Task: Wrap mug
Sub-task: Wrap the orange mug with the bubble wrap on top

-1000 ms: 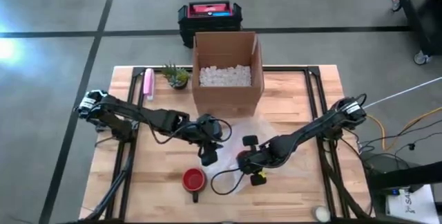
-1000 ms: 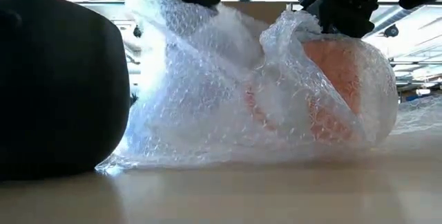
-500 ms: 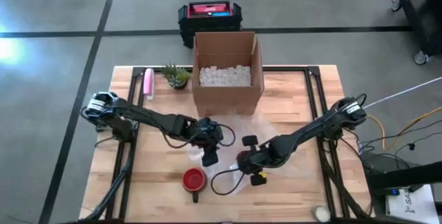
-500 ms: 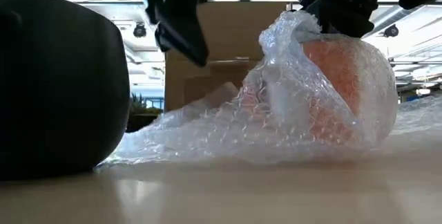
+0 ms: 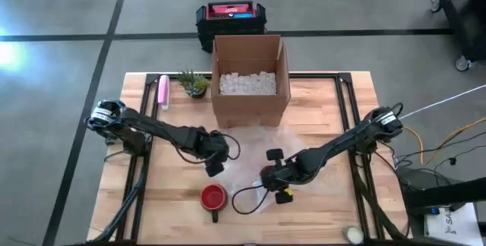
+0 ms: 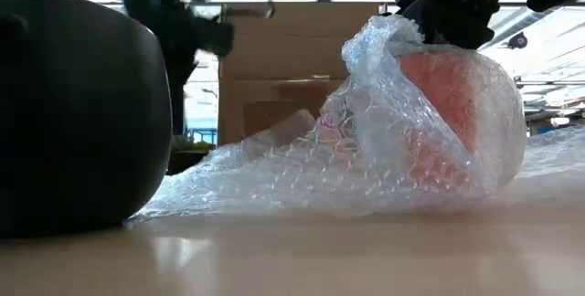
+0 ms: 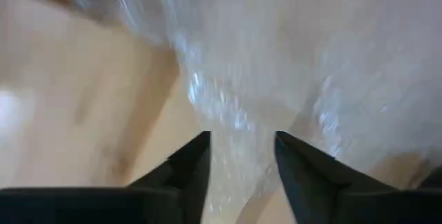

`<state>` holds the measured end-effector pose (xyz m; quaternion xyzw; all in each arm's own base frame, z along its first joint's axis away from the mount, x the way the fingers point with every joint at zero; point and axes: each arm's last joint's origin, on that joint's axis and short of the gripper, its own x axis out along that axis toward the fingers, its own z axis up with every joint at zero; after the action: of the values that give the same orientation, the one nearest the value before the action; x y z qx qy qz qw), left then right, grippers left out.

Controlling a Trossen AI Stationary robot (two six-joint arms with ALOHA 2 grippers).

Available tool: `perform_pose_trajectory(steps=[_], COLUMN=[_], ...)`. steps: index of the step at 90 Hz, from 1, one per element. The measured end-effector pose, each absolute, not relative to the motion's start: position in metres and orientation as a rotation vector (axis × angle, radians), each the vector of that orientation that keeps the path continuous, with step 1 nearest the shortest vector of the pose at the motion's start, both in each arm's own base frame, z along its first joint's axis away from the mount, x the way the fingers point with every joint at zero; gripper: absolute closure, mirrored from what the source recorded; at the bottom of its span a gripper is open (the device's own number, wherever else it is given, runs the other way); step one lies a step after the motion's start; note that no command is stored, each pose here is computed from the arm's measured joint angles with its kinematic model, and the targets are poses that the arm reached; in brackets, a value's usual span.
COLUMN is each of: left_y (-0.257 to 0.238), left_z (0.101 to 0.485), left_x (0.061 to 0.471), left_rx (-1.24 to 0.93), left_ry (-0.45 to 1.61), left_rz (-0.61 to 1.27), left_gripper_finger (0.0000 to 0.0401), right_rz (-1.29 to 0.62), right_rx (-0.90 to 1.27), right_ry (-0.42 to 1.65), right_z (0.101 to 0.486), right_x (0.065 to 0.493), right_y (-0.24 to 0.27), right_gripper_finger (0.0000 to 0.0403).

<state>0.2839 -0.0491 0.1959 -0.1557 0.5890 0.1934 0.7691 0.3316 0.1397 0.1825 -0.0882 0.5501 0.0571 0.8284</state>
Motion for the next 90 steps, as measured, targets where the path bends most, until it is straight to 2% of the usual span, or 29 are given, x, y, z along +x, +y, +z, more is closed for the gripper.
perform_pose_trajectory(steps=[13,22,33,48,52,80,90], left_y=[-0.045,-0.039,-0.037,-0.039,-0.040,-0.056,-0.063], left_z=[0.170,0.155,0.144,0.147,0.154,0.258,0.273], left_x=[0.276,0.268,0.264,0.270,0.273,0.302,0.310], left_rx=[-0.375,-0.385,-0.395,-0.412,-0.416,-0.343,-0.309], left_ry=[1.271,1.277,1.251,1.204,1.192,0.889,0.823], left_rz=[0.401,0.417,0.412,0.345,0.334,0.188,0.137], left_gripper_finger=[0.0167,0.0162,0.0218,0.0358,0.0383,0.0398,0.0400], right_rz=[0.124,0.128,0.129,0.131,0.131,0.131,0.131], right_rx=[-0.192,-0.197,-0.198,-0.199,-0.199,-0.199,-0.199], right_ry=[1.168,1.166,1.165,1.162,1.161,1.159,1.159], right_z=[0.182,0.182,0.182,0.182,0.182,0.182,0.182], right_x=[0.332,0.332,0.332,0.332,0.332,0.332,0.332], right_y=[0.140,0.140,0.140,0.140,0.140,0.140,0.140], right_gripper_finger=[0.0401,0.0401,0.0401,0.0401,0.0401,0.0401,0.0401])
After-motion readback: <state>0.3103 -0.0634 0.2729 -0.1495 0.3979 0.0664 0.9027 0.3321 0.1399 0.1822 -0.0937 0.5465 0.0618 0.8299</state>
